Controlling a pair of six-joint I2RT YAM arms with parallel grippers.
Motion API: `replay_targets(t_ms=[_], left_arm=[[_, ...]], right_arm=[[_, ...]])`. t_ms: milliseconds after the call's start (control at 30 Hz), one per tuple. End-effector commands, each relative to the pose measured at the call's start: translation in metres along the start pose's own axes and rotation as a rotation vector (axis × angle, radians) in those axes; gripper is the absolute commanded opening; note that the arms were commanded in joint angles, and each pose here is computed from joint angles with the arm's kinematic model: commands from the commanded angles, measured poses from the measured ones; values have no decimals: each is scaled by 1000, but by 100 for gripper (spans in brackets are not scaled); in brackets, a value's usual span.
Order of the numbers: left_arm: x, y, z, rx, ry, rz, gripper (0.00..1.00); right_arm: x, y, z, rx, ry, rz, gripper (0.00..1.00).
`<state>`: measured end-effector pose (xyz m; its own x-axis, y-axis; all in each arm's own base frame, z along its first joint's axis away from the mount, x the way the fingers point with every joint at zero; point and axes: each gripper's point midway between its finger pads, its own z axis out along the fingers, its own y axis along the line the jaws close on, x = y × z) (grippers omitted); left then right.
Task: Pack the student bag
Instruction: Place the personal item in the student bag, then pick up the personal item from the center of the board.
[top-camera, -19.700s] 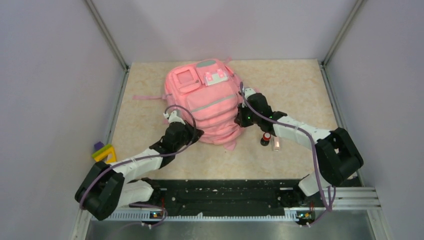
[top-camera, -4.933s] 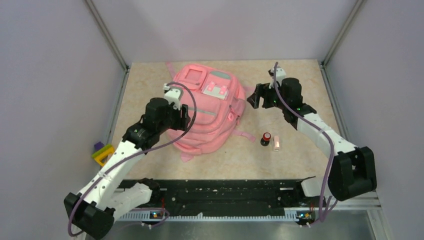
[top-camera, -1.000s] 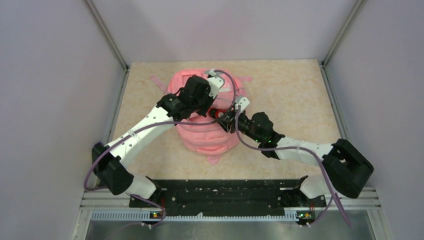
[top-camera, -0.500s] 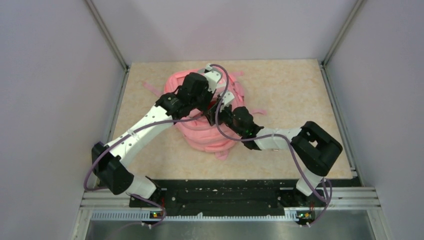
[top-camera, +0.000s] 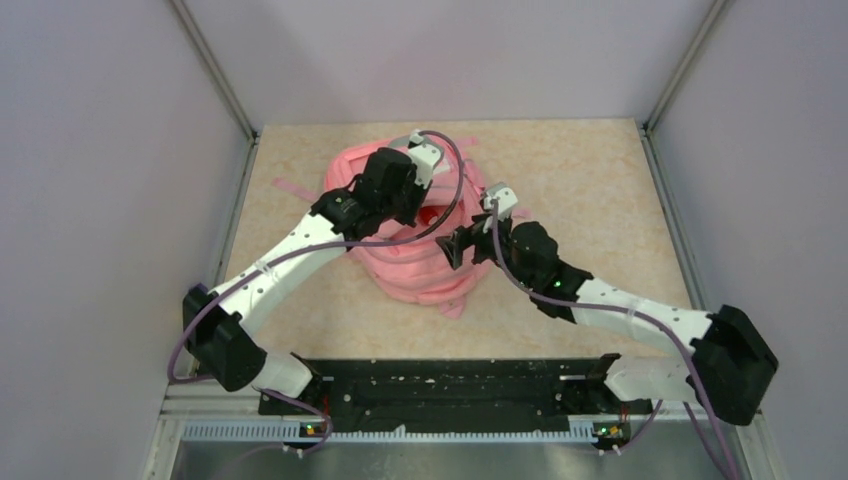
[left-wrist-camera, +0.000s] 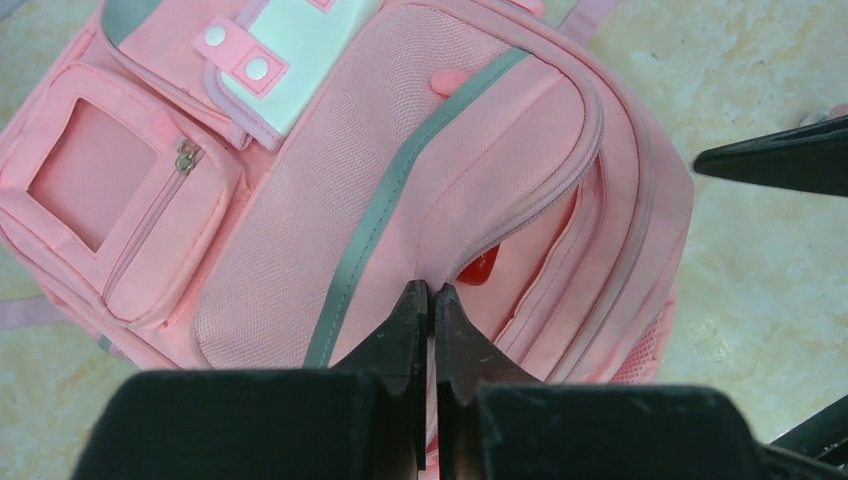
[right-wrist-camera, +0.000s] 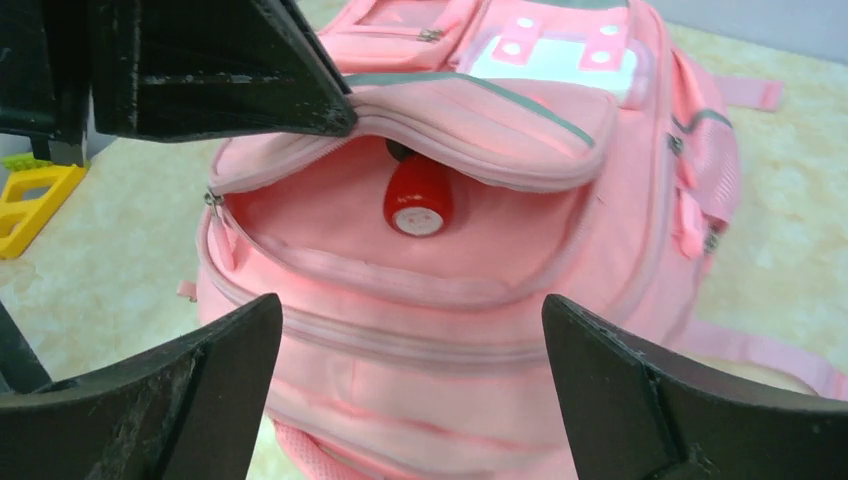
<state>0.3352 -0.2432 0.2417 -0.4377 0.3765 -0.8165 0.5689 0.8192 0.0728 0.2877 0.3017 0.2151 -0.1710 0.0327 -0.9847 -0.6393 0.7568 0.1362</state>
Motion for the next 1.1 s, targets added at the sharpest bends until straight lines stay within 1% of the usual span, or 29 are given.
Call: replay_targets(t_ms=[0,100,167,200,367,467,567,667,733,800,900,1067], left_arm=[[-45,7,-20,-6,-182,-38,0],[-41,7,-18,-3,-173,-38,0],[-38,7,-19,-1,-168,-35,0],[-37,6,-19,0,-163,-36,0],[-28,7,-24,1,-151,-33,0],[-21,5,-25,12,-138,-32,0],[-17,3,-26,25,-138,-35,0],[-16,2,-27,29,-141,-33,0],[-16,1,-27,33,-142,-33,0],[-15,1,-27,37,-142,-33,0],[-15,-1,-28,46,-144,-34,0],[-16,-3,-33,58,-157,-38,0]], right_arm=[[25,-35,-30,140,206,62,98],[58,-62,-48,211,398,166,98],[80,-77,-64,260,483,213,98],[88,-85,-71,301,505,232,98],[111,-132,-114,550,516,342,99],[123,-155,-136,696,516,425,96],[137,-169,-155,824,564,453,94],[144,-173,-161,860,572,450,91],[151,-171,-160,852,585,456,86],[160,-169,-159,843,619,468,78],[171,-166,-156,823,660,475,71],[183,-169,-160,847,691,467,66]])
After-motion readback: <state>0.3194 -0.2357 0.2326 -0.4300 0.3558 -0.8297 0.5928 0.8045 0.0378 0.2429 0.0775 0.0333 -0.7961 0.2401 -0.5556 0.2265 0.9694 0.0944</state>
